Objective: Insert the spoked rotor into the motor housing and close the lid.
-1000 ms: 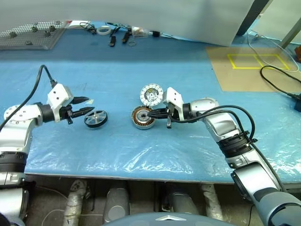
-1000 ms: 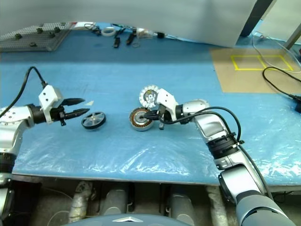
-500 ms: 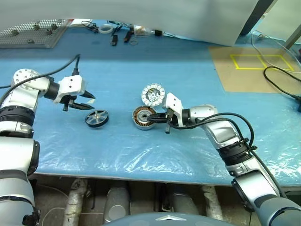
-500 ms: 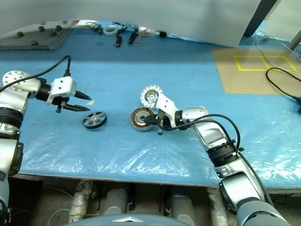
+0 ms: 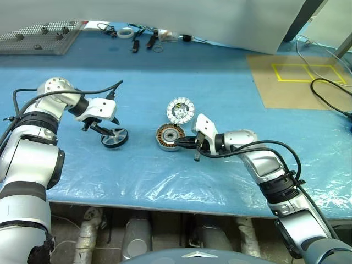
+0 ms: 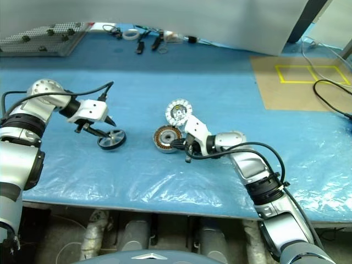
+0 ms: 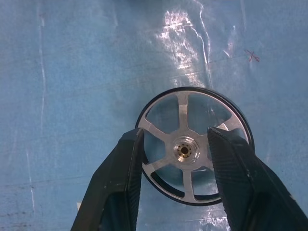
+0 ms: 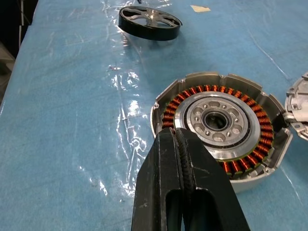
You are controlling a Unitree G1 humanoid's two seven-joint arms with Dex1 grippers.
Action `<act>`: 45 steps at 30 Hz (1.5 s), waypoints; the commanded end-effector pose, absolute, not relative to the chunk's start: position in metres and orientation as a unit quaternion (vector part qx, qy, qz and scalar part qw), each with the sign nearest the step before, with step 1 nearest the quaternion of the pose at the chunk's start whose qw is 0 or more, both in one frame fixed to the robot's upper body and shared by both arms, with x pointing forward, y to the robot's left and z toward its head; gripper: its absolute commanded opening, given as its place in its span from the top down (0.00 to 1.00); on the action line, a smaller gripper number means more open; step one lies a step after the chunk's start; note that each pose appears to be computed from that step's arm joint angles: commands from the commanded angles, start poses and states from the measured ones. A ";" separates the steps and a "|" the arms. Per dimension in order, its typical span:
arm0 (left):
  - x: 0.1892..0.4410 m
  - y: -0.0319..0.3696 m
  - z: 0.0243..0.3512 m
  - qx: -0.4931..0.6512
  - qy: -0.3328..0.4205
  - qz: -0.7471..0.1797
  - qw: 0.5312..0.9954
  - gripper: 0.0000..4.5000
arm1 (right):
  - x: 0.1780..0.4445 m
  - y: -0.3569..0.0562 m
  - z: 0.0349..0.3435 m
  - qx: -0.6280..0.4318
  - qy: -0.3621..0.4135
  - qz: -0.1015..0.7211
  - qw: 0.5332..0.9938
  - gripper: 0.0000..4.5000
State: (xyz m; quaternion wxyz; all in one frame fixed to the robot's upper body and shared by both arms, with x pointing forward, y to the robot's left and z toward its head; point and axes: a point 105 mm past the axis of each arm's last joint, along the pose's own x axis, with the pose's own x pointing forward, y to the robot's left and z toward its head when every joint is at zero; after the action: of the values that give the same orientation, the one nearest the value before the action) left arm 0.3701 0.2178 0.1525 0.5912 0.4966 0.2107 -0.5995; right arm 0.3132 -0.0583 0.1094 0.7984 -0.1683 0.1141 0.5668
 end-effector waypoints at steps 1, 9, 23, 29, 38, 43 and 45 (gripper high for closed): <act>0.374 0.219 0.161 0.514 0.205 -0.587 0.592 0.51 | 0.311 -0.059 0.124 -0.167 0.089 0.564 0.804 1.00; 0.373 0.225 0.157 0.509 0.216 -0.580 0.599 0.51 | 0.297 -0.068 0.125 -0.159 0.092 0.573 0.799 1.00; 0.373 0.220 0.141 0.495 0.211 -0.582 0.609 0.51 | 0.291 -0.091 0.129 -0.177 0.036 0.547 0.817 1.00; 0.372 0.221 0.135 0.493 0.215 -0.581 0.610 0.51 | 0.291 -0.092 0.120 -0.210 0.021 0.540 0.815 1.00; 0.373 0.223 0.135 0.496 0.220 -0.574 0.613 0.51 | 0.287 -0.098 0.113 -0.235 0.021 0.544 0.805 1.00; 0.379 0.225 0.136 0.494 0.230 -0.555 0.629 0.51 | 0.288 -0.098 0.112 -0.234 0.025 0.539 0.809 1.00; 0.378 0.226 0.134 0.491 0.236 -0.554 0.629 0.51 | 0.288 -0.098 0.111 -0.235 0.027 0.538 0.809 1.00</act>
State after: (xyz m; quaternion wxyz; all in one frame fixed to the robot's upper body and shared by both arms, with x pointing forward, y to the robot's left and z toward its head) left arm 0.3754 0.2237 0.1266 0.6251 0.4837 0.2385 -0.5643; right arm 0.2883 -0.0983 0.1060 0.8077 -0.2298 0.0387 0.5415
